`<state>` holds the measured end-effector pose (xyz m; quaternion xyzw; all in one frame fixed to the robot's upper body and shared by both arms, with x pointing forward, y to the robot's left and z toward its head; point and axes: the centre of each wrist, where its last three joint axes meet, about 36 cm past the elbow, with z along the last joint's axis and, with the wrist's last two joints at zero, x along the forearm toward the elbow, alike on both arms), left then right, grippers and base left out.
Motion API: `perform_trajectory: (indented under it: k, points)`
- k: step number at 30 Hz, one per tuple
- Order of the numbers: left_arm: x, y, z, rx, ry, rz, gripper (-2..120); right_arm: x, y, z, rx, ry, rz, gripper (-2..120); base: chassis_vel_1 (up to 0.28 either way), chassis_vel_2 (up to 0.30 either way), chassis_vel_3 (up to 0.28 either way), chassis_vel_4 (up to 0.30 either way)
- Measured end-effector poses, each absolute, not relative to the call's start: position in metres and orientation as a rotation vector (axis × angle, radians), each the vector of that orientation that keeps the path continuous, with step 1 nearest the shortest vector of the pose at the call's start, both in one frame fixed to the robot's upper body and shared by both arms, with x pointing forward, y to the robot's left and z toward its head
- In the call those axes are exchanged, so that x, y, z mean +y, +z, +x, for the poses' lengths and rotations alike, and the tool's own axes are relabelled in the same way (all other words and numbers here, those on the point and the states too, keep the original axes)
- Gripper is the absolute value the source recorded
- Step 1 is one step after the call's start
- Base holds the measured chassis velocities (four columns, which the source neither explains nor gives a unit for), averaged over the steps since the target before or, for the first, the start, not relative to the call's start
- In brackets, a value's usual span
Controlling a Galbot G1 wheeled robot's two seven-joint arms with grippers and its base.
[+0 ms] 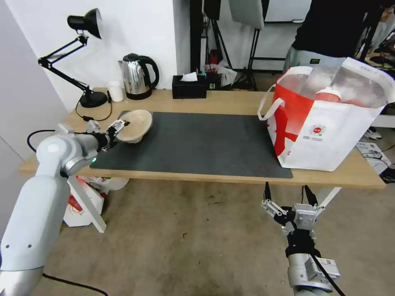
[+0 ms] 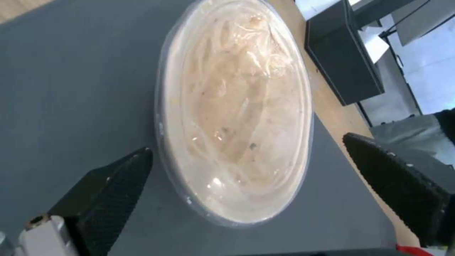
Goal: Pick up the trash from the table and place it into the takeout bag.
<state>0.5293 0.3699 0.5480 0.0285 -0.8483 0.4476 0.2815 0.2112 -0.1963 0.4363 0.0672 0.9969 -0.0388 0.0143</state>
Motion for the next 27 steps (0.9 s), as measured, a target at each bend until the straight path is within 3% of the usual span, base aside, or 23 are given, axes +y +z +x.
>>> perform_trajectory:
  k: [19,22,27]
  points:
    - [0.358,0.539,0.550,-2.256,1.195,0.077,100,-0.196,0.436,0.211,3.104,-0.121,0.209,100,0.000,0.000,0.000,0.000]
    - [0.360,0.539,0.548,-2.262,1.190,0.082,86,-0.196,0.436,0.211,3.104,-0.121,0.209,100,0.000,0.000,0.000,0.000]
    - [0.360,0.542,0.544,-2.272,1.186,0.079,73,-0.196,0.436,0.211,3.104,-0.121,0.209,100,0.000,0.000,0.000,0.000]
